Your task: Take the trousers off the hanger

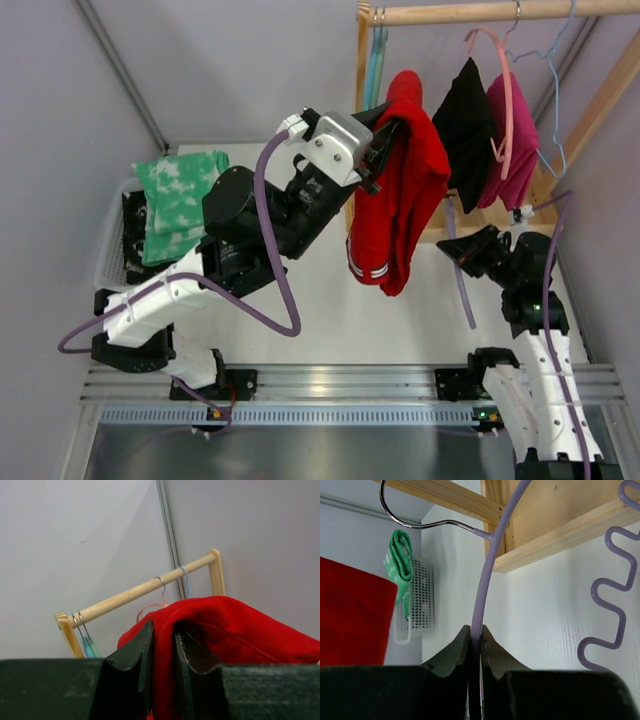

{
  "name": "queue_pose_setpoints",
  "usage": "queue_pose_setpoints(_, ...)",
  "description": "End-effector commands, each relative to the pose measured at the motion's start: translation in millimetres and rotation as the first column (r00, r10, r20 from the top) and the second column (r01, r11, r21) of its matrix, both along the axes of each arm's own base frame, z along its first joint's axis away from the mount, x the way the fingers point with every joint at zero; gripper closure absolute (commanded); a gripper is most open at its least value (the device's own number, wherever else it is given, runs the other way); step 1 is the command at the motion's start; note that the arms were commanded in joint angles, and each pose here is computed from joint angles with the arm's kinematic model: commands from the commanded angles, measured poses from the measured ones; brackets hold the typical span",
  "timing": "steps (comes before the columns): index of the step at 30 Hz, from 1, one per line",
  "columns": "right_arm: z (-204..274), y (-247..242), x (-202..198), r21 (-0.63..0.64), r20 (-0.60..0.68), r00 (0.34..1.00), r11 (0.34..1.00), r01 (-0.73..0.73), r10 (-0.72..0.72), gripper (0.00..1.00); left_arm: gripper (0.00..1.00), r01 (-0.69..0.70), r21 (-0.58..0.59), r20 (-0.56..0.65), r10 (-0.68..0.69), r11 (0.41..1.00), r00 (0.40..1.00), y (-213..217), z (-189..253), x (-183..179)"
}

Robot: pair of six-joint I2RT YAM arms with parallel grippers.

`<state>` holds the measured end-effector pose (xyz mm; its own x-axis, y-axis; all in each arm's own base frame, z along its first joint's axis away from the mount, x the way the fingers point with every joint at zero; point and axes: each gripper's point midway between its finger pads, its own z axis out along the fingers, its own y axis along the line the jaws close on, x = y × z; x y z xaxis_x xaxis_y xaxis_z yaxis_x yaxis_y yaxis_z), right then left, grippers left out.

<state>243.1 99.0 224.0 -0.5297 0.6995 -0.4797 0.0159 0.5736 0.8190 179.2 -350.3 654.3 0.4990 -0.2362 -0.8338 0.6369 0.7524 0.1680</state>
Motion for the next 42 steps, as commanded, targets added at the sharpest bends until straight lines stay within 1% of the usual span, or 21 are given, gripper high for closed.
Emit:
queue_pose_setpoints(1,40.0,-2.3,0.3,-0.057,0.14,0.99,0.998,-0.013,0.021,1.0,1.0,0.071,-0.22,0.047,-0.062,0.973,0.997,59.0,52.4,-16.5)
queue_pose_setpoints(3,44.0,-1.4,-1.4,-0.073,0.157,0.987,0.997,-0.025,0.036,1.0,1.0,0.068,-0.21,0.031,-0.063,0.975,0.998,69.7,48.7,-11.3)
queue_pose_setpoints(4,45.0,-1.3,-2.7,-0.076,0.159,0.987,0.997,-0.027,0.039,1.0,1.0,0.078,-0.182,0.008,-0.078,0.98,0.997,63.1,35.3,-7.9)
queue_pose_setpoints(5,45.0,-1.2,-4.1,-0.081,0.158,0.986,0.996,-0.03,0.043,1.0,1.0,0.076,-0.191,0.005,-0.077,0.979,0.997,76.0,35.3,-8.9)
queue_pose_setpoints(8,45.4,-3.7,-4.5,-0.098,0.161,0.986,0.995,-0.018,0.034,1.0,1.0,0.026,-0.163,-0.075,-0.039,0.986,0.996,85.4,3.9,14.7)
queue_pose_setpoints(9,45.7,-4.6,-4.0,-0.106,0.164,0.986,0.994,-0.015,0.033,1.0,1.0,-0.02,-0.189,-0.084,0.004,0.982,0.996,110.2,4.9,23.0)
queue_pose_setpoints(10,45.2,-5.0,-3.4,-0.112,0.162,0.986,0.994,-0.015,0.033,1.0,1.0,-0.03,-0.191,-0.129,0.006,0.981,0.992,111.9,-10.3,32.3)
queue_pose_setpoints(11,43.7,-5.3,-2.9,-0.12,0.157,0.987,0.993,-0.018,0.037,1.0,1.0,-0.037,-0.213,-0.127,0.01,0.976,0.992,129.6,-7.9,29.8)
queue_pose_setpoints(12,44.0,-5.4,-2.9,-0.122,0.154,0.987,0.992,-0.019,0.038,1.0,1.0,-0.085,-0.222,-0.133,0.056,0.971,0.99,146.4,-10.2,39.9)
queue_pose_setpoints(13,43.0,-5.5,-1.6,-0.124,0.148,0.988,0.992,-0.02,0.039,1.0,1.0,-0.091,-0.228,-0.156,0.056,0.969,0.986,150.2,-19.0,44.1)
queue_pose_setpoints(14,42.9,-5.6,-1.1,-0.126,0.148,0.988,0.992,-0.021,0.04,1.0,1.0,-0.079,-0.241,-0.139,0.046,0.967,0.989,162.6,-14.6,35.9)
queue_pose_setpoints(19,38.5,-8.1,3.6,-0.141,0.127,0.991,0.99,-0.016,0.034,1.0,1.0,-0.164,-0.235,-0.178,0.123,0.958,0.976,200.4,-30.1,40.4)
queue_pose_setpoints(20,39.1,-8.2,4.1,-0.144,0.128,0.991,0.989,-0.017,0.035,1.0,1.0,-0.167,-0.266,-0.185,0.12,0.949,0.975,210.4,-27.7,35.0)
queue_pose_setpoints(22,39.0,-8.0,3.9,-0.146,0.13,0.991,0.989,-0.019,0.038,1.0,1.0,-0.231,-0.275,-0.207,0.177,0.933,0.962,227.4,-35.4,41.2)
queue_pose_setpoints(25,38.6,-8.7,4.3,-0.147,0.126,0.991,0.989,-0.015,0.034,1.0,1.0,-0.306,-0.303,-0.216,0.248,0.903,0.944,256.4,-40.8,37.8)
queue_pose_setpoints(27,38.8,-8.8,4.3,-0.151,0.127,0.991,0.988,-0.016,0.035,1.0,1.0,-0.357,-0.327,-0.211,0.3,0.875,0.93,277.2,-40.2,31.6)
queue_pose_setpoints(32,41.8,-9.4,4.7,-0.166,0.13,0.991,0.986,-0.02,0.042,1.0,1.0,-0.477,-0.356,-0.261,0.405,0.803,0.876,314.2,-52.2,24.9)
queue_pose_setpoints(35,43.7,-9.5,4.9,-0.17,0.133,0.99,0.985,-0.02,0.043,1.0,1.0,-0.552,-0.384,-0.272,0.48,0.74,0.834,341.6,-55.4,12.7)
queue_pose_setpoints(37,44.4,-9.5,5.4,-0.169,0.132,0.99,0.985,-0.02,0.043,1.0,1.0,-0.575,-0.402,-0.266,0.509,0.713,0.818,353.4,-53.9,0.9)
queue_pose_setpoints(41,46.6,-9.3,5.3,-0.177,0.136,0.989,0.984,-0.025,0.05,1.0,1.0,-0.714,-0.385,-0.276,0.665,0.585,0.694,390.5,-53.6,-14.4)
queue_pose_setpoints(42,48.9,-9.4,5.6,-0.179,0.141,0.989,0.984,-0.024,0.05,1.0,1.0,-0.768,-0.37,-0.295,0.717,0.523,0.631,404.6,-55.7,-18.8)
